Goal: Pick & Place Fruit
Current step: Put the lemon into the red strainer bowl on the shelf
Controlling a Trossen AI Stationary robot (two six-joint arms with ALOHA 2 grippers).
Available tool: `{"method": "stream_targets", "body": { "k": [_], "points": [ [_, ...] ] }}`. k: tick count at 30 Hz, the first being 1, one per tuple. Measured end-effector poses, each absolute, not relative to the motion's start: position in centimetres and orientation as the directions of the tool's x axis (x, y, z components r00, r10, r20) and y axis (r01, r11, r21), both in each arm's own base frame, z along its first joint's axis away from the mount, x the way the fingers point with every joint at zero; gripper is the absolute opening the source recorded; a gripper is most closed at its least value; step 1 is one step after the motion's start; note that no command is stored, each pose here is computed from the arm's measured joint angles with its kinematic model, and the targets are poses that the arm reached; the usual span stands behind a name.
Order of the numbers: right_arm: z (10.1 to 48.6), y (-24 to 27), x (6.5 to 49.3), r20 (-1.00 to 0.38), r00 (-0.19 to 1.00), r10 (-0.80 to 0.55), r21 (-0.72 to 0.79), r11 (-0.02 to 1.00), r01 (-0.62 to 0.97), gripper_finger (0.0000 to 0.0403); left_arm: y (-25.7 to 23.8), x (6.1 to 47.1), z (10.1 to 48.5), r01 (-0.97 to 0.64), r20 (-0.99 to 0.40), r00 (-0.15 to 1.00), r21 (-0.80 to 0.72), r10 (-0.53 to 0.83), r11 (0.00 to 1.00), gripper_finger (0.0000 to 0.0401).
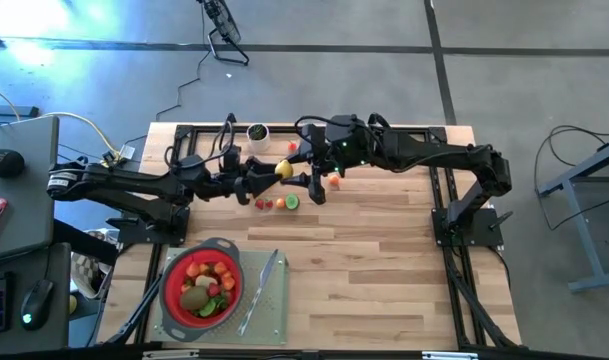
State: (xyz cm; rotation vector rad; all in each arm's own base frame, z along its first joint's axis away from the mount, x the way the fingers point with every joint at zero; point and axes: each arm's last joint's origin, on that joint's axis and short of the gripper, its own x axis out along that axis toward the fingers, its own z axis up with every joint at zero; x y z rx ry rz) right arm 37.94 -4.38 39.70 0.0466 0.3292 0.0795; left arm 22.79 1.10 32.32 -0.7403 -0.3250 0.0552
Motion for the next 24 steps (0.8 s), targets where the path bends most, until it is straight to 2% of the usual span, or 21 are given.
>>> {"method": "stream_targets", "body": {
  "k": [8, 24],
  "points": [
    [39.6, -4.1, 37.9, -0.327, 0.940, 0.095, 0.041, 0.995, -0.087, 0.0214, 1.1, 23.7, 31.8, 0.049, 0.249, 0.954, -0.679, 0.166, 0.733, 0.0274],
    [39.7, -4.1, 37.9, -0.328, 0.940, 0.099, 0.039, 0.995, -0.091, 0.0214, 1.1, 25.7, 33.4, 0.070, 0.240, 0.964, -0.650, 0.117, 0.757, 0.0274]
  ]
}}
